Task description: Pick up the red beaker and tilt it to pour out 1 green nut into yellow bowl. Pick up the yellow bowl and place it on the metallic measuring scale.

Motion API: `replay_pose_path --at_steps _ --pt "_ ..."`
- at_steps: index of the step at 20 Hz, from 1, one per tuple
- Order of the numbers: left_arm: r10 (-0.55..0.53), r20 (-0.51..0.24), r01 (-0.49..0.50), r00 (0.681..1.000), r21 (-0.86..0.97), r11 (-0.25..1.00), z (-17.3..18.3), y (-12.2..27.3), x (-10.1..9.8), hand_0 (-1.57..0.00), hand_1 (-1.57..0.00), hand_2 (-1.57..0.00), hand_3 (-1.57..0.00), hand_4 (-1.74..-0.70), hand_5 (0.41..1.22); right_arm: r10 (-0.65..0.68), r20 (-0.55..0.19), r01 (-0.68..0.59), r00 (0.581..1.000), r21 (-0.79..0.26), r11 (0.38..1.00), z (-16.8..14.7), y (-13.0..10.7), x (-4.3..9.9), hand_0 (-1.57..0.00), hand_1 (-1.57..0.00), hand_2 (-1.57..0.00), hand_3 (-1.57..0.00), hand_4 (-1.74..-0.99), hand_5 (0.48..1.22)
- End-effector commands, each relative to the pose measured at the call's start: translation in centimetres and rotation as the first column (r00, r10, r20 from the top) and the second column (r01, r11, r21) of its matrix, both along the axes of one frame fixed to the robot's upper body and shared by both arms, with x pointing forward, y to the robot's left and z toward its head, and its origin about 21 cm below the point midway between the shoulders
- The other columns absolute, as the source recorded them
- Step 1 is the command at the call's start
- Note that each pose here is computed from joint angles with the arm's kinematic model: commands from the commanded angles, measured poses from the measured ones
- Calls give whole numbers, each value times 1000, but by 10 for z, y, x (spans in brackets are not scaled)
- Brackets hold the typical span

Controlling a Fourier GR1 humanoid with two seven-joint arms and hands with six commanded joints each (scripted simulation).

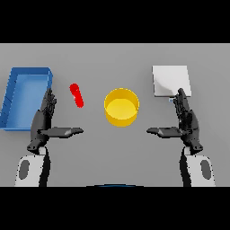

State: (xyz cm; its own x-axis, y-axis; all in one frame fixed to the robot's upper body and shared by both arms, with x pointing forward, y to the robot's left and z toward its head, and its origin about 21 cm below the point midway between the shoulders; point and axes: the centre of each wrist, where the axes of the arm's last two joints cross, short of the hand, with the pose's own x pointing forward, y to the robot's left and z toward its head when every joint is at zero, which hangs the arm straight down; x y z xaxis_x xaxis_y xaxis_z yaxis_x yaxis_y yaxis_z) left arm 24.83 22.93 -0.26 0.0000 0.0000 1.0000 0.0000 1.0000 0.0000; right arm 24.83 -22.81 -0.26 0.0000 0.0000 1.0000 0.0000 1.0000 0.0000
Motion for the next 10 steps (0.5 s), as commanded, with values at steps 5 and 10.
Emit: replay_pose_path --at_steps 5,10 --pt "-3 8 3 1000 -2 1000 -1 -5 -9 1 1 1 1 -1202 677 1 0 -1 1000 1 1000 0 4 1 1 1 1 1 -1177 572" --pt "-82 48 74 995 139 987 11 -5 -30 1 1 1 1 -1201 674 47 63 -31 997 -233 972 10 -3 -9 1 1 1 1 -1190 579"
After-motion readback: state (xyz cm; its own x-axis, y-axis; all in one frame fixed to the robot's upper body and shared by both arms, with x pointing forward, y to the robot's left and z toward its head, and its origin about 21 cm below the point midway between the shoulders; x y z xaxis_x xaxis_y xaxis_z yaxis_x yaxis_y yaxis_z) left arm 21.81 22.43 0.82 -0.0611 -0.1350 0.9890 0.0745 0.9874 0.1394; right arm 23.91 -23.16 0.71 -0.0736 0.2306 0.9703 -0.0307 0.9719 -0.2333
